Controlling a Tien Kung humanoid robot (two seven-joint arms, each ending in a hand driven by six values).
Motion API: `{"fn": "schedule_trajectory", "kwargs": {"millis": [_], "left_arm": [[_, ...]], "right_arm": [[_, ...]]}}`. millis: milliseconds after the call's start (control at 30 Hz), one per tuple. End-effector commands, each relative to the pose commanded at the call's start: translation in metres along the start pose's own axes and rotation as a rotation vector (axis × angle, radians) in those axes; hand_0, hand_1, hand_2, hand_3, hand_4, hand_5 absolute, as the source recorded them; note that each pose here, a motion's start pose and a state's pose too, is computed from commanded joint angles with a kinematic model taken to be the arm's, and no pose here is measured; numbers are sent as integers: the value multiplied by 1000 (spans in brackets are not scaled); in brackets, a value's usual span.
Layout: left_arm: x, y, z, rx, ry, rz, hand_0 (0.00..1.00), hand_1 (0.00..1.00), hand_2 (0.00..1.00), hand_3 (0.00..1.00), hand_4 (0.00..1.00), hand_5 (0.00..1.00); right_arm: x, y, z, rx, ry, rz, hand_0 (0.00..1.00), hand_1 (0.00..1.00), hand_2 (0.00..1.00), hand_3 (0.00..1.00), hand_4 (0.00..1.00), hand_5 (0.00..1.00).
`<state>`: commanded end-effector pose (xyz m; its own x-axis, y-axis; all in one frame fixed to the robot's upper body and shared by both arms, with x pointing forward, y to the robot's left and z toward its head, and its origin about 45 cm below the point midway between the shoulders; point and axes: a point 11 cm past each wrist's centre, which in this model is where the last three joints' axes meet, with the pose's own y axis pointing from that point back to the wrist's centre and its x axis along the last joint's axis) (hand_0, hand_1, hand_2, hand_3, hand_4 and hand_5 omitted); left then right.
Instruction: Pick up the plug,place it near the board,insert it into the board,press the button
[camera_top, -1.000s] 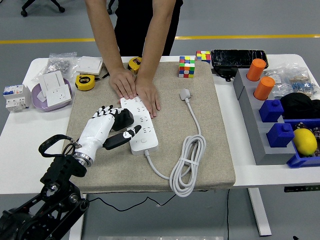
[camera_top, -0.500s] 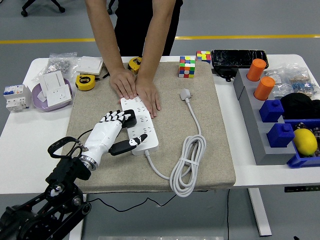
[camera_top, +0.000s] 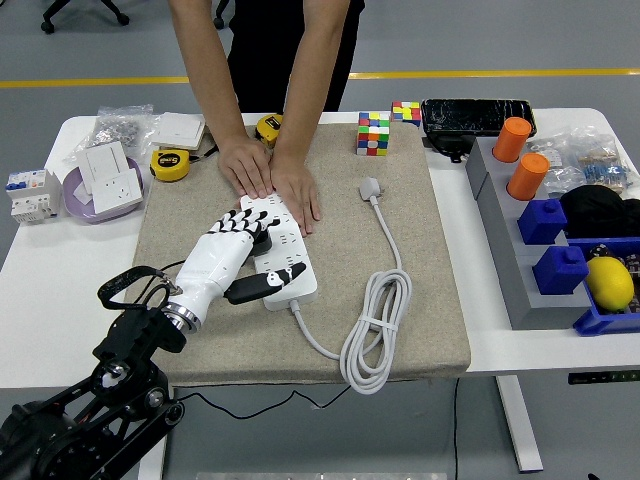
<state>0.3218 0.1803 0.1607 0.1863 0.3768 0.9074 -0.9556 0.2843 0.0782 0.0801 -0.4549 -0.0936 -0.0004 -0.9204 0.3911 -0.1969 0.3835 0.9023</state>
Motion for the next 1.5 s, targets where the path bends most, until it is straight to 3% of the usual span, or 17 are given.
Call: {"fn": "schedule_trajectory", "kwargs": {"millis": [100, 133, 300, 333, 433, 500, 533, 667, 733, 1000, 1500], "left_arm": [[11, 2, 15, -44, 26, 24, 998, 998, 946, 883, 926, 998], [14, 3, 19, -52, 34, 27, 912, 899, 842, 854, 870, 772], [22, 11, 33, -35, 24, -25, 912, 899, 842, 854, 870, 772], [23, 14, 33, -15, -2, -48, 338, 336, 408, 884, 695, 342], [20, 22, 33, 15, -69, -140, 338, 336, 408, 884, 695, 342], [19, 25, 34, 12, -85, -163, 338, 336, 408, 884, 695, 342], [21, 27, 35, 8, -87, -159, 210, 112, 190, 876, 538, 151], [22, 30, 37, 10, -81, -177, 210, 112, 190, 876, 538, 151], [18, 30, 35, 17, -85, -204, 156, 63, 151, 888, 512, 127], [-5, 25, 25, 54, -141, -298, 148, 63, 150, 898, 487, 95], [-20, 22, 14, 83, -177, -343, 148, 62, 151, 900, 464, 53]], "right_arm": [[0, 0, 0, 0, -1, 1, 797, 716, 720, 763, 998, 944], [1, 0, 0, 0, -1, 1, 796, 716, 720, 763, 998, 945], [1, 0, 0, -1, -2, 2, 796, 716, 720, 763, 998, 945], [1, 0, 0, -1, -3, 2, 797, 716, 720, 763, 998, 945], [2, 0, 0, -1, -5, 3, 797, 716, 720, 763, 998, 945], [2, 0, 0, -1, -6, 4, 797, 716, 720, 763, 998, 945], [3, 0, 0, 0, -6, 5, 796, 716, 720, 763, 998, 945], [4, 0, -2, 2, -8, 6, 796, 716, 720, 763, 998, 945], [4, 0, -2, 2, -8, 6, 797, 716, 720, 763, 998, 944], [2, 0, -3, 5, -8, 3, 797, 715, 720, 763, 998, 944], [2, 0, -2, 3, -2, 2, 797, 715, 720, 763, 998, 943]]}}
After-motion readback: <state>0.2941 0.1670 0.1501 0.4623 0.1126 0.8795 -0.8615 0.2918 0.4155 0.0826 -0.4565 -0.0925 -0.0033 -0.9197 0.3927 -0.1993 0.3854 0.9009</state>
